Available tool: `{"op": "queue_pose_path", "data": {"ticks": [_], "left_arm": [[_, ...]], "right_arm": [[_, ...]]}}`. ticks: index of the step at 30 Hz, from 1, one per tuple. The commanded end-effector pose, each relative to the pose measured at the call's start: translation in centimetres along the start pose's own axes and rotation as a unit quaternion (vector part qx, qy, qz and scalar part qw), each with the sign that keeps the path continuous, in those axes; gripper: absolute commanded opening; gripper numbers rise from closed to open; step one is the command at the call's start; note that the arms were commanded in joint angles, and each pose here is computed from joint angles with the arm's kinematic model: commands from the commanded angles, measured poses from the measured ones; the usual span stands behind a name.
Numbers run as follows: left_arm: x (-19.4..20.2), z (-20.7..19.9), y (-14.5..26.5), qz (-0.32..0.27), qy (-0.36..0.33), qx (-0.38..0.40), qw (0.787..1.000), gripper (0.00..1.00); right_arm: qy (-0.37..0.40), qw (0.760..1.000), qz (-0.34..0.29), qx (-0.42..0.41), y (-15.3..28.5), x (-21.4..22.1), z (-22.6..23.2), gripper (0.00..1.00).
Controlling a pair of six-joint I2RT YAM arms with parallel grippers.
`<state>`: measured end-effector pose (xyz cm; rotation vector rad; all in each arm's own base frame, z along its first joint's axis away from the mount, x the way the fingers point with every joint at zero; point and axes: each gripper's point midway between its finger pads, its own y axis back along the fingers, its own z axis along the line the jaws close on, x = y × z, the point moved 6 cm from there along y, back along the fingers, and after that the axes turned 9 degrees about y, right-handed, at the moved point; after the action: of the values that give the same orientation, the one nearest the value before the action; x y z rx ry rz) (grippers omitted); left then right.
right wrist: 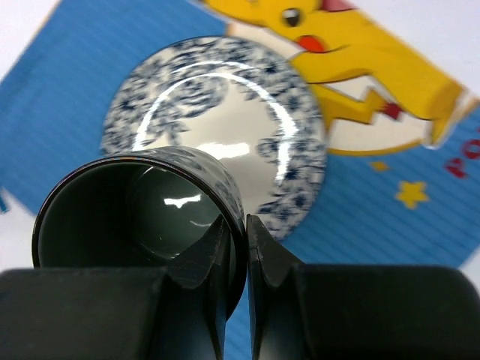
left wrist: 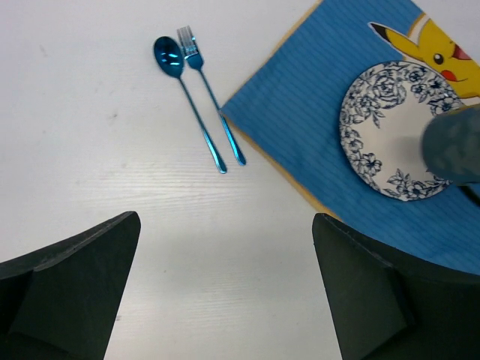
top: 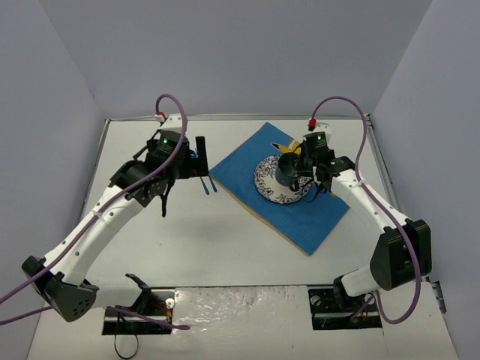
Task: Set the dinner table for one person
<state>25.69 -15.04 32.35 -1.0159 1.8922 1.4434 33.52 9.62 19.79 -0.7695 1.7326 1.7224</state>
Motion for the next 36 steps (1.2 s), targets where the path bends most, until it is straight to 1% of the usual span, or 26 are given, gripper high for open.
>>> {"op": "queue_pose_path", "data": {"ticks": [1, 5, 10, 13, 17, 23, 28, 36], "left_arm": [[1.6, 4.1, 2.4, 0.019, -0.052, -0.026, 0.998, 0.97], [2.9, 6.6, 2.8, 0.010, -0.051, -0.046, 0.998, 0.97], [4.7, 8.5, 1.7, 0.040, -0.043, -0.051, 0.997, 0.97], [5.4, 9.9, 1.1, 0.051, -0.032, -0.063, 0.996, 0.97], [5.9, 10.6, 1.0, 0.058, -0.031, -0.067, 0.996, 0.97], [5.7, 11.0, 1.3, 0.050, -0.025, -0.071, 0.996, 0.97], [5.8, 11.3, 1.4, 0.049, -0.023, -0.074, 0.996, 0.97], [5.7, 11.5, 1.3, 0.048, -0.020, -0.077, 0.996, 0.97]], "right_arm": [[-0.020, 0.998, -0.039, 0.043, 1.6, -2.3, -5.0, 0.00], [-0.014, 0.997, -0.030, 0.077, 1.2, -2.3, -8.9, 0.00], [-0.015, 0.995, 0.008, 0.103, -0.3, -1.5, -13.1, 0.00], [-0.012, 0.993, 0.021, 0.119, -1.1, -1.6, -14.8, 0.00], [-0.015, 0.993, 0.041, 0.114, -2.3, -1.1, -16.5, 0.00], [0.022, 0.992, 0.063, 0.112, -3.1, -0.2, -18.4, 0.00], [0.020, 0.995, 0.055, 0.080, -4.0, 0.1, -19.1, 0.00], [0.002, 0.996, 0.039, 0.080, -5.3, 1.2, -20.0, 0.00]]}}
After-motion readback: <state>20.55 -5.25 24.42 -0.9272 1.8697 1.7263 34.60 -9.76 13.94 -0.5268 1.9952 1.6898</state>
